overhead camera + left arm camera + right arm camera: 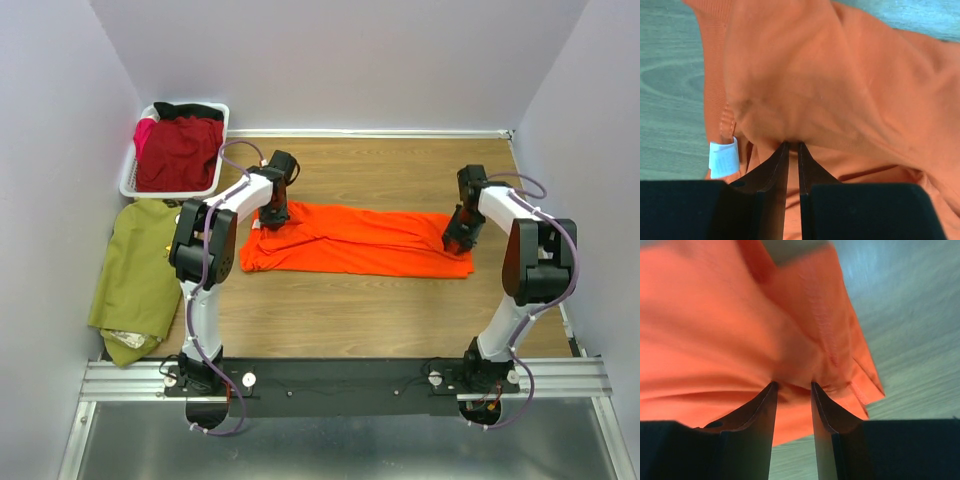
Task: Fold and stack the t-shirts
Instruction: Rotate the tshirt 90 degrees
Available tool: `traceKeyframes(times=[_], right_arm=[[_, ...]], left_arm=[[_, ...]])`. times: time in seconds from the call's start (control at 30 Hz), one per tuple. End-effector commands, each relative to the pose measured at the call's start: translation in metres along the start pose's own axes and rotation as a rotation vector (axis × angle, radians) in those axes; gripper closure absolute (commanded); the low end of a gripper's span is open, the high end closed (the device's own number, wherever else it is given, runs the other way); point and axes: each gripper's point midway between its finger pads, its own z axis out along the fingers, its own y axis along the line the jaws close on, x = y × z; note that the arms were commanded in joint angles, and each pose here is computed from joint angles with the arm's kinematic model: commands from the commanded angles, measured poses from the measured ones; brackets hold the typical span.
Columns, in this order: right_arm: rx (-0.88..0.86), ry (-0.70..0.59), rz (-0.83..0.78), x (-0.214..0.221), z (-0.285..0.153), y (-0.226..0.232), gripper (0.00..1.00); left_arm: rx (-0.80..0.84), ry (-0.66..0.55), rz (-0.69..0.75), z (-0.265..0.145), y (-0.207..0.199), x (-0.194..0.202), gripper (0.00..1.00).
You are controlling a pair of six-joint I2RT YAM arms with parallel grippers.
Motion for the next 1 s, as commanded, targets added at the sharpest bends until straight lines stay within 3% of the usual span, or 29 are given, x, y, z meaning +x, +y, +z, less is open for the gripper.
traceKeyframes(times=[0.0,0.27,0.43,0.63,0.73,0.97], right_arm=[[0.040,0.084,-0.023,0.038,0.011,-0.018,0.59],[0.211,0.101,-0.058,0.043,0.023,-0.048,0.59],[0.309,0.069,-0.073,0.012,0.030,-0.058,0.59],[0.301,0.038,0.019,-0.032,0.048,-0.053,0.59],[0.287,0.028,0.017,-0.045,0.052,-0.045,0.59],[0.261,-0.147,0.047,-0.096,0.007,-0.036,0.59]], left_arm=[[-0.050,0.116,0.023,0.003,0.017,0.042,0.79],[-0.150,0.230,0.021,0.009,0.040,0.077,0.78],[-0.169,0.265,0.022,0.007,0.047,0.087,0.78],[-0.182,0.282,0.027,0.003,0.054,0.096,0.78],[-0.174,0.255,0.027,-0.003,0.052,0.084,0.78],[-0.154,0.095,0.001,-0.040,0.045,0.021,0.80]])
